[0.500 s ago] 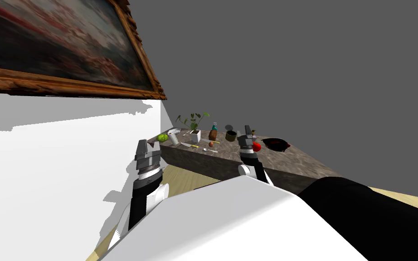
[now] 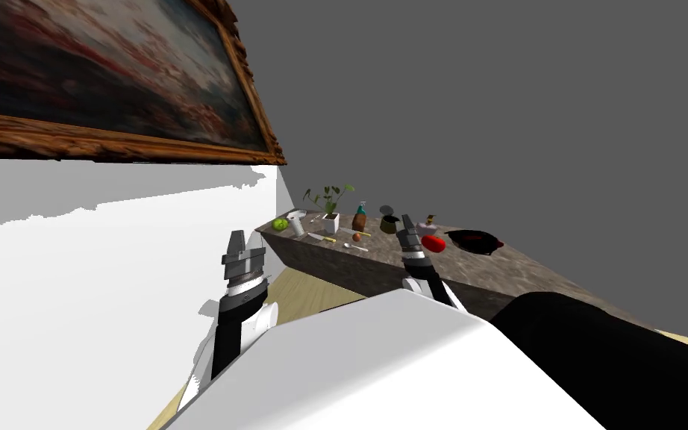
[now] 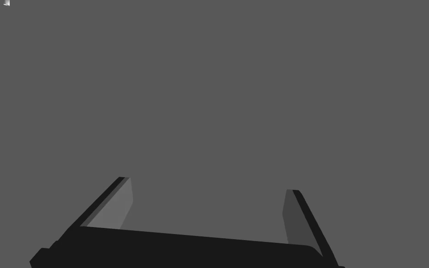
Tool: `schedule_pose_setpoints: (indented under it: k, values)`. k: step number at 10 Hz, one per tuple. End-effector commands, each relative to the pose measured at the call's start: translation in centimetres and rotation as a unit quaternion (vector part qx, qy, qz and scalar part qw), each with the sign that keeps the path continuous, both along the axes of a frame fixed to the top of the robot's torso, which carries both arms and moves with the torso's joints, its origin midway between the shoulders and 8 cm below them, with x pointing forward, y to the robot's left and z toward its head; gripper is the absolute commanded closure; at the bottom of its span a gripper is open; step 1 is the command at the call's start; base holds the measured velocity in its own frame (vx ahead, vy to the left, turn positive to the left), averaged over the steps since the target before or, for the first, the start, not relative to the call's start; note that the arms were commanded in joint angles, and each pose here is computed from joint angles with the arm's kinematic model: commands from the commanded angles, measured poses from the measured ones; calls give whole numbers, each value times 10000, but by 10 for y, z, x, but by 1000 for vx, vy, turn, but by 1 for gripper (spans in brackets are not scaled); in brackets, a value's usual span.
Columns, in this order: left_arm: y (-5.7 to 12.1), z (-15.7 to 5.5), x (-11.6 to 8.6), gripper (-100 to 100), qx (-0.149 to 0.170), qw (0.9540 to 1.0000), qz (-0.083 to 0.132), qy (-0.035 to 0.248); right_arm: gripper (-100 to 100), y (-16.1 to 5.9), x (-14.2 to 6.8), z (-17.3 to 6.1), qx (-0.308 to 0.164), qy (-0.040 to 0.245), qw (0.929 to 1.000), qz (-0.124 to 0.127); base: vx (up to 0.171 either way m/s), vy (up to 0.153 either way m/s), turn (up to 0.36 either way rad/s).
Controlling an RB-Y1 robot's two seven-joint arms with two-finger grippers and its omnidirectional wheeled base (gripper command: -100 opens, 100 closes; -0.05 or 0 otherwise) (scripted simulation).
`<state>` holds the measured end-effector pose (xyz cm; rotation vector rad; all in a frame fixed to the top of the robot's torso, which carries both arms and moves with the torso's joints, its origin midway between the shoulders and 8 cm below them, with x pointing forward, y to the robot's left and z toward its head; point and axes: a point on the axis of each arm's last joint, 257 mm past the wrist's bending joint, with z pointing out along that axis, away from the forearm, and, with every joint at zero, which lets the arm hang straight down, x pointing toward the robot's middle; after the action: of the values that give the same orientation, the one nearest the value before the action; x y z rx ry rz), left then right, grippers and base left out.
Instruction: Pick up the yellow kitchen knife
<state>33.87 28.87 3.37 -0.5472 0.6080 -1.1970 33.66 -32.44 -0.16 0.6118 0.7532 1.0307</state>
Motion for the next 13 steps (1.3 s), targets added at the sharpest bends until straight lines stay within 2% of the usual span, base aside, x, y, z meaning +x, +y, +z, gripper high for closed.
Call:
schedule_pose_setpoints:
  k: [1,3,5,6,7,8,9,10,11,12,13]
  values:
    - [0,0,0,0,0,10000,0,0,-100,-15,-5,-20,-368,284,9986,-232,29,157,191]
    - [0,0,0,0,0,10000,0,0,-100,-40,-16,-50,-876,713,9920,-570,50,234,231]
    - [0,0,0,0,0,10000,0,0,-100,-69,-33,-78,-1449,1158,9784,-912,57,242,224]
    - [0,0,0,0,0,10000,0,0,-100,-71,-34,-82,-1440,1205,9778,-928,62,166,87]
    - [0,0,0,0,0,10000,1,0,-100,-86,-45,-95,-1747,1437,9679,-1097,45,135,198]
    - [0,0,0,0,0,10000,0,0,-100,-88,-45,-98,-1739,1470,9674,-1105,40,89,105]
    - [0,0,0,0,1,10000,1,1,-100,-104,-58,-113,-2049,1727,9550,-1270,55,124,207]
    - [0,0,0,0,1,10000,0,1,-100,-105,-58,-115,-2044,1744,9547,-1275,50,114,91]
    - [0,0,0,0,1,10000,1,1,-100,-121,-72,-127,-2364,1993,9403,-1425,71,148,182]
    - [0,0,0,0,0,10000,1,1,-100,-123,-73,-130,-2355,2026,9397,-1433,62,123,100]
    - [0,0,0,0,1,10000,1,1,-100,-139,-88,-143,-2677,2280,9229,-1569,87,133,231]
